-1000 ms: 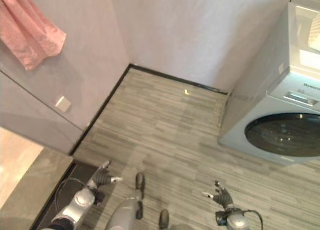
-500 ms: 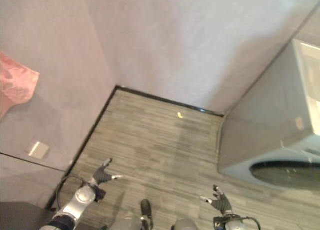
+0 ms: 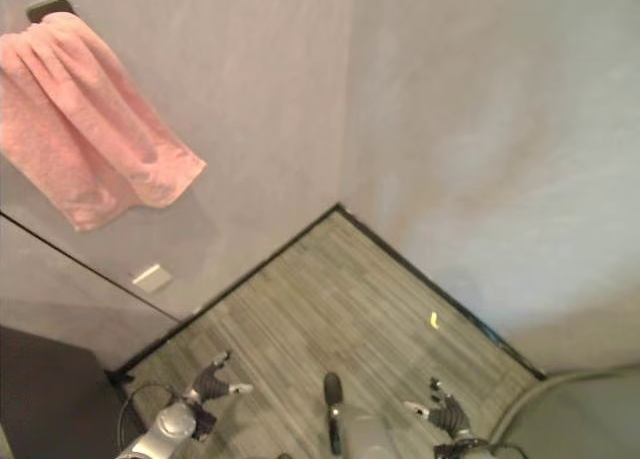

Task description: Put brush and paste in cup on sink, flatten towel.

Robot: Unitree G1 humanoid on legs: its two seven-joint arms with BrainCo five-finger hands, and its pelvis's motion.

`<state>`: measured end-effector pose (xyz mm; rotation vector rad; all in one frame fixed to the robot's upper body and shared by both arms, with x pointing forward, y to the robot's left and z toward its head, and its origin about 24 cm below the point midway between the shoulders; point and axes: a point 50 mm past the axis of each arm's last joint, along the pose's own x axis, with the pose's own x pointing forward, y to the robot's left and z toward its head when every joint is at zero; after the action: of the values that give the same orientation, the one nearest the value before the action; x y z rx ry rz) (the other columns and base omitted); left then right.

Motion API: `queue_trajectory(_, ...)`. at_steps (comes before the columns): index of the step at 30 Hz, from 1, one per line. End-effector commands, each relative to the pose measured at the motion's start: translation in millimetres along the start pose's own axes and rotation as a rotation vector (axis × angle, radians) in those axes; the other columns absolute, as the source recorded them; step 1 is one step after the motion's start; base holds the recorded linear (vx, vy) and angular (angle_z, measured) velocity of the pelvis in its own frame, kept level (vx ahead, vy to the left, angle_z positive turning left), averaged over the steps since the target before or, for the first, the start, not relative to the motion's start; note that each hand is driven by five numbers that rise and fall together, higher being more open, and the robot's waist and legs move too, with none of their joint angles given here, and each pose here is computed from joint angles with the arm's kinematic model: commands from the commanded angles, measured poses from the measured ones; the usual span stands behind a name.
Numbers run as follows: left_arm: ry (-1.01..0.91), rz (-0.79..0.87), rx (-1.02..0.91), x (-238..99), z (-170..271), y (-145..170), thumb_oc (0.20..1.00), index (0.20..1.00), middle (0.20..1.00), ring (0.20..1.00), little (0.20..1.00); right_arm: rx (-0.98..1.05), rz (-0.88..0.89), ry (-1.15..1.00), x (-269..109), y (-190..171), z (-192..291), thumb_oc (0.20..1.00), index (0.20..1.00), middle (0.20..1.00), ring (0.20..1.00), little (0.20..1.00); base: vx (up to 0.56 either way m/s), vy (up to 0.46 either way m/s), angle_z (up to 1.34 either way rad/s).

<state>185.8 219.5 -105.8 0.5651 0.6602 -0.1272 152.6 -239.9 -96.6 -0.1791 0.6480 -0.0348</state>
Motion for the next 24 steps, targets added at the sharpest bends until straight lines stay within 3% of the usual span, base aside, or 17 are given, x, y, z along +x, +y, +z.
queue_trajectory(1,-0.097,0.067,-0.013,9,24,21,1.0,1.0,1.0,1.0,1.0,-0.035,-0.017,-0.071,-4,-10,10,1.0,1.0,1.0,1.0,1.0,0.07,-0.044,0.19)
queue_trajectory(12,-0.154,0.127,-0.022,13,40,35,1.0,1.0,1.0,1.0,1.0,-0.121,0.0,-0.064,0,-4,13,1.0,1.0,1.0,1.0,1.0,0.2,0.063,0.69)
queue_trajectory(20,-0.188,0.165,0.005,2,36,52,1.0,1.0,1.0,1.0,1.0,-0.044,0.056,-0.074,7,13,18,1.0,1.0,1.0,1.0,1.0,0.47,0.398,-0.32)
queue_trajectory(24,-0.192,0.188,0.037,-5,29,64,1.0,1.0,1.0,1.0,1.0,-0.019,0.089,-0.189,9,15,44,1.0,1.0,1.0,1.0,1.0,0.49,0.343,0.09)
